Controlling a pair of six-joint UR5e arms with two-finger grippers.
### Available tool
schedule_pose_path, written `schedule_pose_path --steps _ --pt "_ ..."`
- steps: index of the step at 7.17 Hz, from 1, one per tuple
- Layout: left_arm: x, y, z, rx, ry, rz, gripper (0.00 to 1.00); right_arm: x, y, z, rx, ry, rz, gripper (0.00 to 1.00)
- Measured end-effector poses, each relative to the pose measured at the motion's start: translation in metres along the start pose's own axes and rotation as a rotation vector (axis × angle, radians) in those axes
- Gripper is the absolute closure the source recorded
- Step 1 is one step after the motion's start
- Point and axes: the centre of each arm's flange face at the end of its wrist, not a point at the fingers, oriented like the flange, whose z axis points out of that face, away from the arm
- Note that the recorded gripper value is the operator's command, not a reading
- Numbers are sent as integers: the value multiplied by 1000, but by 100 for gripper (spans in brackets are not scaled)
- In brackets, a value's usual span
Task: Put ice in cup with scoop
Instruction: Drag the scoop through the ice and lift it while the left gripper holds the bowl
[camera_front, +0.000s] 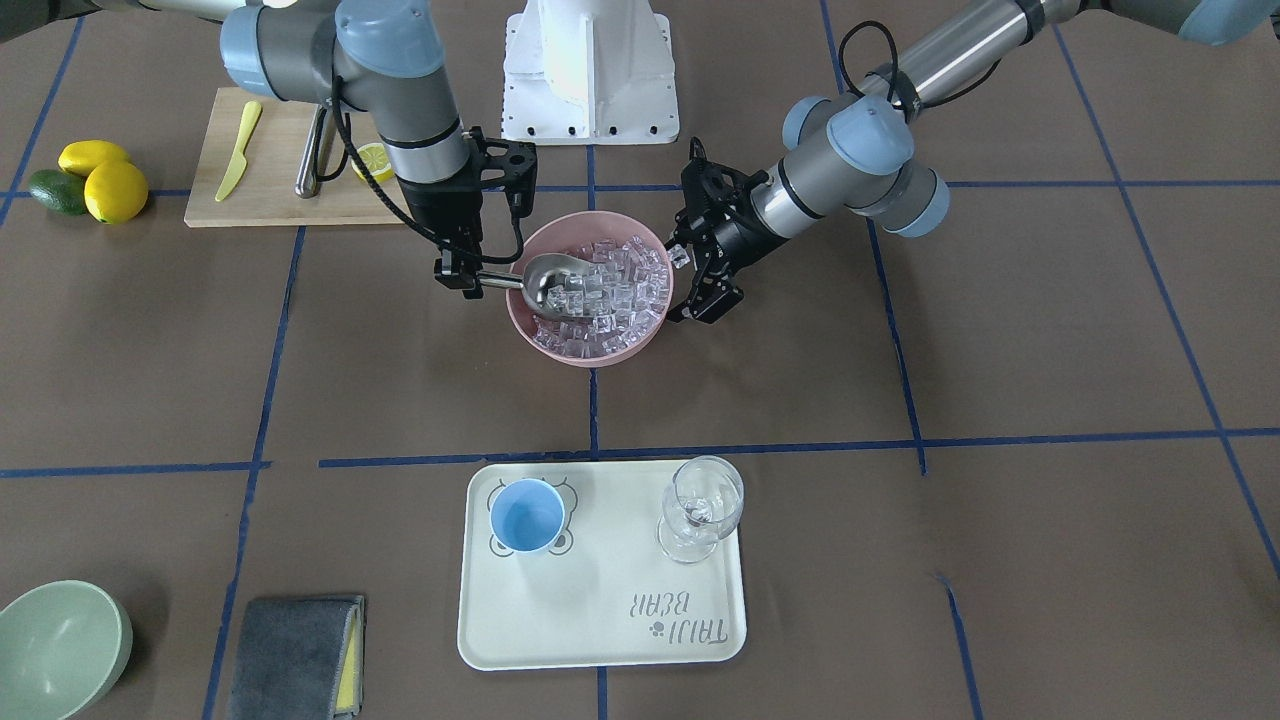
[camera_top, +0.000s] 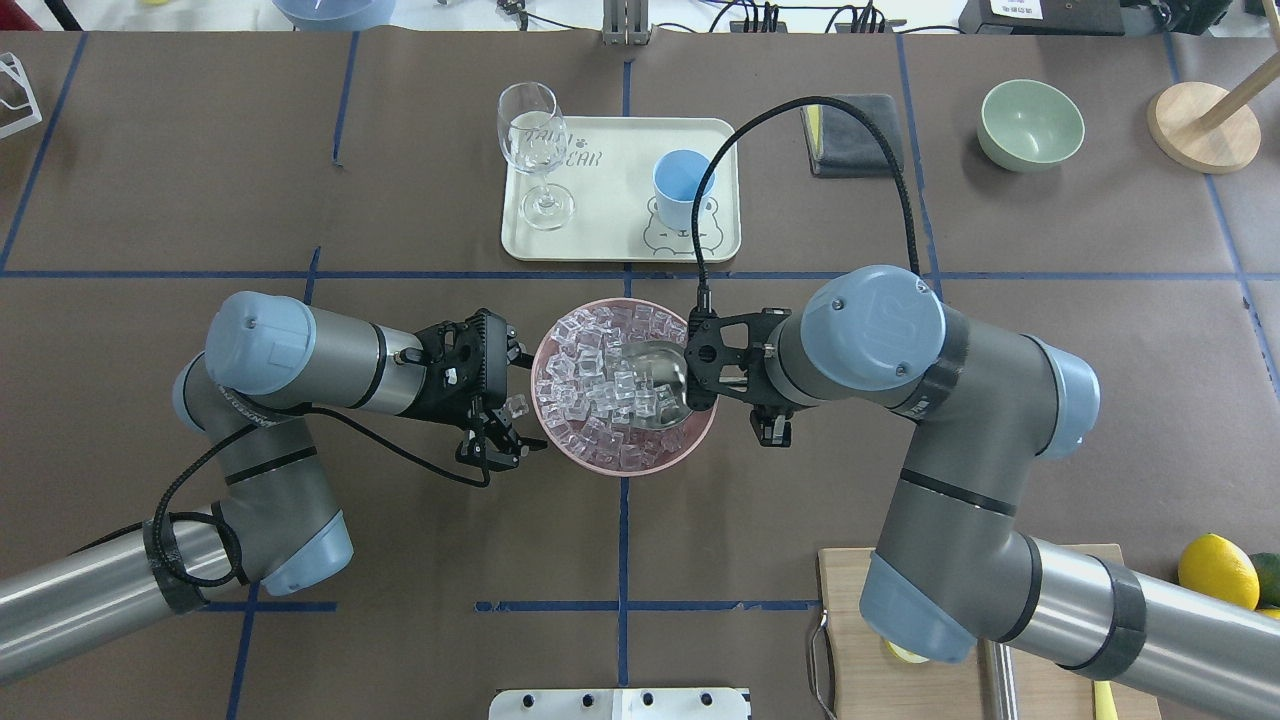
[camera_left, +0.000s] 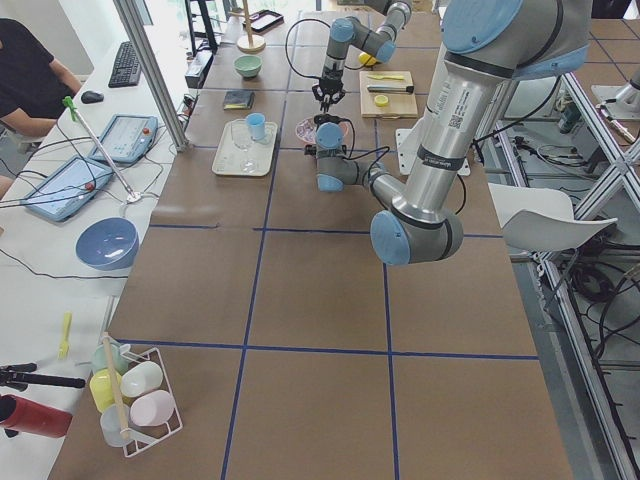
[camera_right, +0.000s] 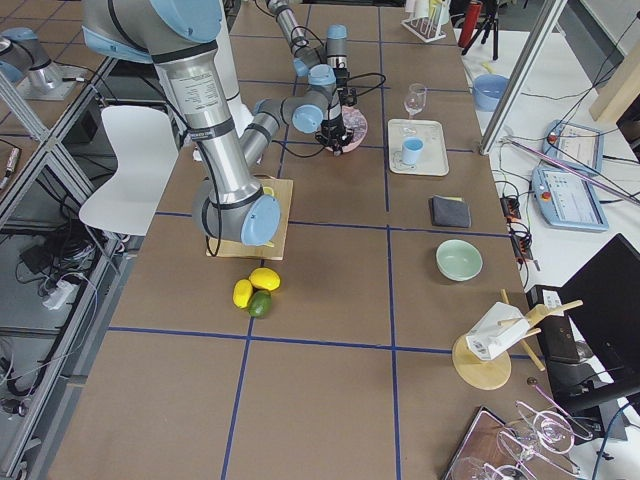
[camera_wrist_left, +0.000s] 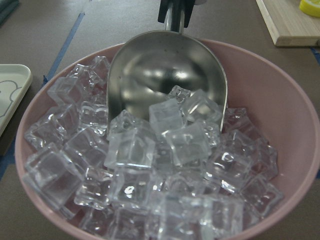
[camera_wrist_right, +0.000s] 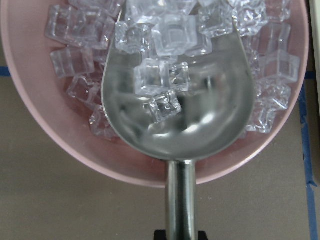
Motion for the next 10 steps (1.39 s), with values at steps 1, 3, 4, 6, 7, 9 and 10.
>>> schedule_pose_path --steps 1,3,4,6,7,9,10 --pt "0 0 0 -1 0 -1 0 3 17 2 29 -10 6 100" --pt "0 0 0 -2 0 -2 0 8 37 2 63 -35 18 100" --pt "-1 0 0 -2 -2 -2 0 12 41 0 75 -55 25 100" --pt "-1 1 0 -3 -4 -3 0 22 46 -11 123 -92 41 100" --pt "-1 1 0 -4 -4 -3 0 27 47 -17 154 -109 59 100" --pt "-5 6 -4 -10 -11 -7 0 43 53 -35 207 -145 103 100" --pt "-10 11 -10 -16 -22 -10 0 52 55 -44 231 -152 132 100"
